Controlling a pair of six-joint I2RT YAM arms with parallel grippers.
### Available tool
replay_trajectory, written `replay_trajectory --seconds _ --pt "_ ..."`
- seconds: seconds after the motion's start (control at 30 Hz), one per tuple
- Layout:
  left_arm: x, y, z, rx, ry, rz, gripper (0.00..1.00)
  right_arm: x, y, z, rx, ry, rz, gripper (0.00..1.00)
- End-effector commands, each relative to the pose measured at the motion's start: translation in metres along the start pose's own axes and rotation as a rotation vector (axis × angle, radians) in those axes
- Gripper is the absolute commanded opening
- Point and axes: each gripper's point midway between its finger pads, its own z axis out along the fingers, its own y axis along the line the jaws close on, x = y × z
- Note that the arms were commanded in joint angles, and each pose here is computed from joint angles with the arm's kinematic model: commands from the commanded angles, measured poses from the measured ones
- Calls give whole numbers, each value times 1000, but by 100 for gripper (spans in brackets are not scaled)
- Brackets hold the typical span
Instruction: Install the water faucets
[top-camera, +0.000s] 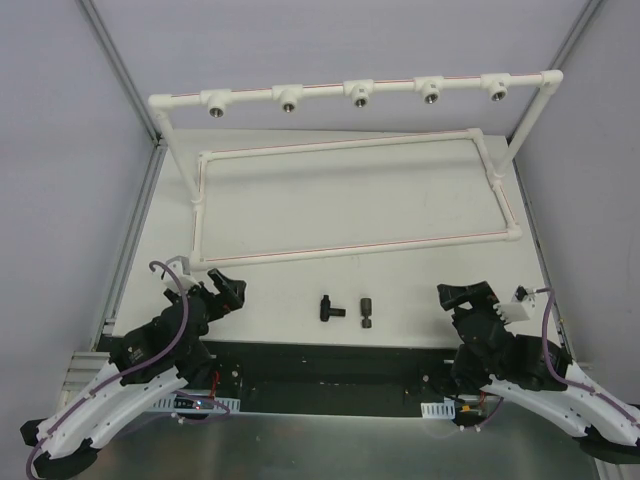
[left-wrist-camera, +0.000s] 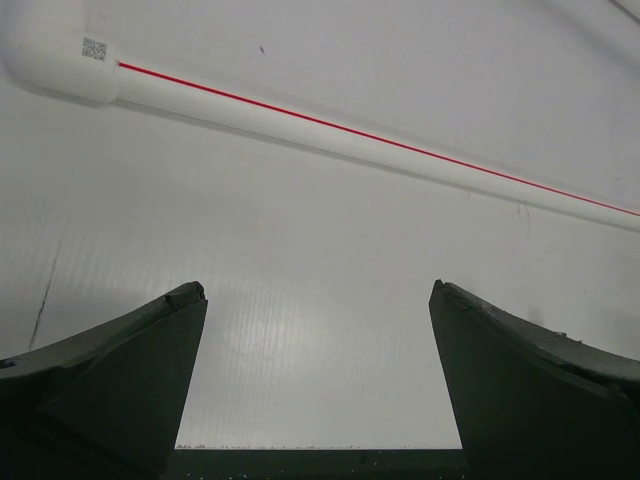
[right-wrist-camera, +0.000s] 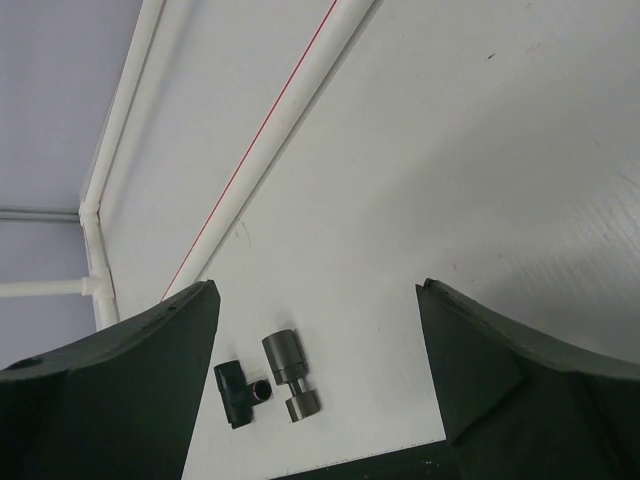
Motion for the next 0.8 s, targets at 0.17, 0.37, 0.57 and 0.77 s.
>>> replay_trajectory --seconds 0.17,0.37,0.57,0.77 --pt "-9 8 -3 -35 -39 -19 99 -10 0 -1 6 -40 14 89" --pt "-11 -3 -10 27 -13 24 99 -5 5 -1 9 -14 -1 88" --pt "-19 -23 -6 48 4 93 99 29 48 2 -29 105 -309 84" --pt "-20 -72 15 133 48 178 99 73 80 8 -17 253 -493 86"
